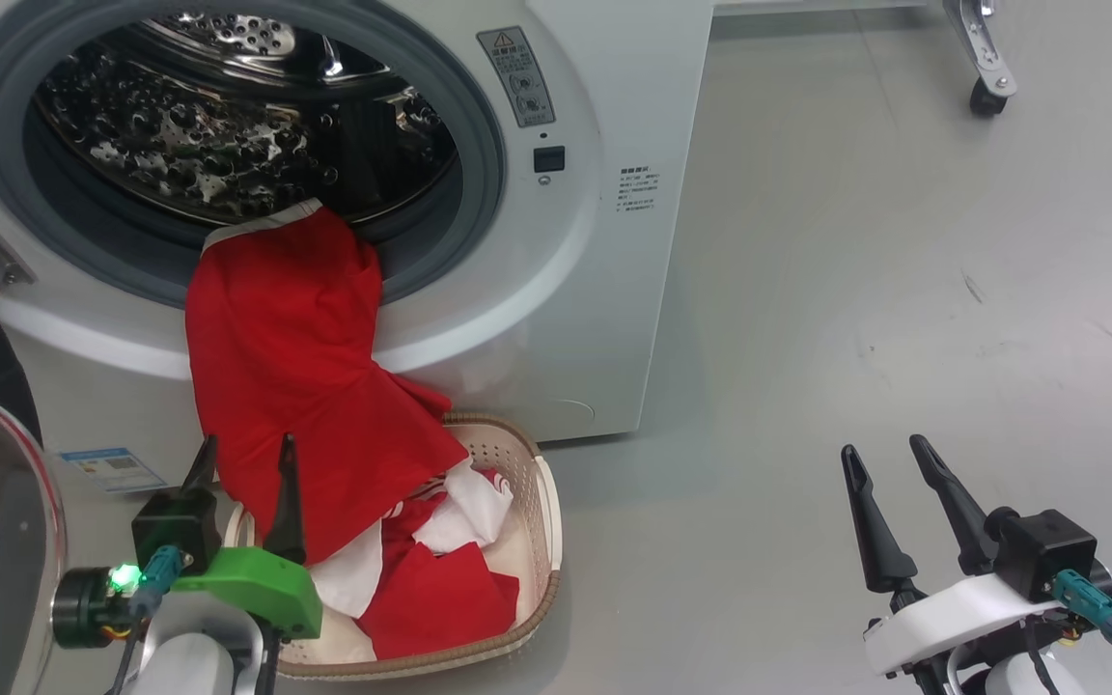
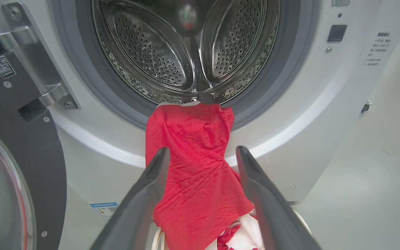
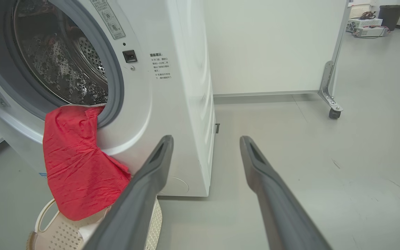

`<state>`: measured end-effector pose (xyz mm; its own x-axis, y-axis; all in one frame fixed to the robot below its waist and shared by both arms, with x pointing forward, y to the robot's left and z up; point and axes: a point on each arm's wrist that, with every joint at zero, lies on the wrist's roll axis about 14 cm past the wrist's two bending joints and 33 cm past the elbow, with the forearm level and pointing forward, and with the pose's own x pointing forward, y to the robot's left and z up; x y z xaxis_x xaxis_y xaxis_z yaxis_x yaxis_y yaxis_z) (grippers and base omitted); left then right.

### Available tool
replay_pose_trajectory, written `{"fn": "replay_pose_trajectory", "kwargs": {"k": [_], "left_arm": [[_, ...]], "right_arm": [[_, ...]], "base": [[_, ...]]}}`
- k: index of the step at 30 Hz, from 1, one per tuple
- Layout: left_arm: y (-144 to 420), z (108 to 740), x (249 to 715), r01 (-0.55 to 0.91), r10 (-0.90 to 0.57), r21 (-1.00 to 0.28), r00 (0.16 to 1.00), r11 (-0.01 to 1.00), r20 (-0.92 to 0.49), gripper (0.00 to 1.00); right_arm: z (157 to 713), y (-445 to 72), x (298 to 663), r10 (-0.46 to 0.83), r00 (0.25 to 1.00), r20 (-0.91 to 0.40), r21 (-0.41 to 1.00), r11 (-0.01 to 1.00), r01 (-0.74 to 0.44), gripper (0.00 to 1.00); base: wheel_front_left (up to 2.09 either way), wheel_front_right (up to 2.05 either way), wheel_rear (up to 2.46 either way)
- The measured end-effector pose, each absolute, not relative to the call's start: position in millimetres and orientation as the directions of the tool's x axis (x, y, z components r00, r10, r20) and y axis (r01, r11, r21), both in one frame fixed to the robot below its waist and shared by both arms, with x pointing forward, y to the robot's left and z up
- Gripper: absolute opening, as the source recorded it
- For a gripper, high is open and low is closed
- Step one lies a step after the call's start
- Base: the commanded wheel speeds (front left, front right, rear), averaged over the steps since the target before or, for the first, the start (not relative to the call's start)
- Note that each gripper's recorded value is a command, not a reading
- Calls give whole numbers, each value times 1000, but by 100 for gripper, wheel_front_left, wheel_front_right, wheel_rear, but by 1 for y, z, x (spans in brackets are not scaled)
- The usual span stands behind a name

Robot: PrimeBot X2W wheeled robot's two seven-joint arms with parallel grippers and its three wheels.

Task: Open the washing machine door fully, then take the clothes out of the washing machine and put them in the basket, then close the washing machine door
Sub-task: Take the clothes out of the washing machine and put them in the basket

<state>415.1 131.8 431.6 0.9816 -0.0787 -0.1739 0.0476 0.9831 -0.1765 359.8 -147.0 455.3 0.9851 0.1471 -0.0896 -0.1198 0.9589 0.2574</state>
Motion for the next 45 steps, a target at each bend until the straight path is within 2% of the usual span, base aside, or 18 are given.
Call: {"fn": "replay_pose_trajectory", "kwargs": {"k": [20, 45], "left_arm": [[138, 448, 382, 33, -54, -176, 992, 984, -117, 100], [135, 458, 379, 29, -49, -193, 994, 981, -101, 100]], "right_arm": [[464, -148, 350, 130, 989, -74, 254, 961, -107, 100], [464, -147, 354, 138, 987, -84, 255, 960, -113, 100]], "base": [[0, 0, 0], [0, 0, 0]]}}
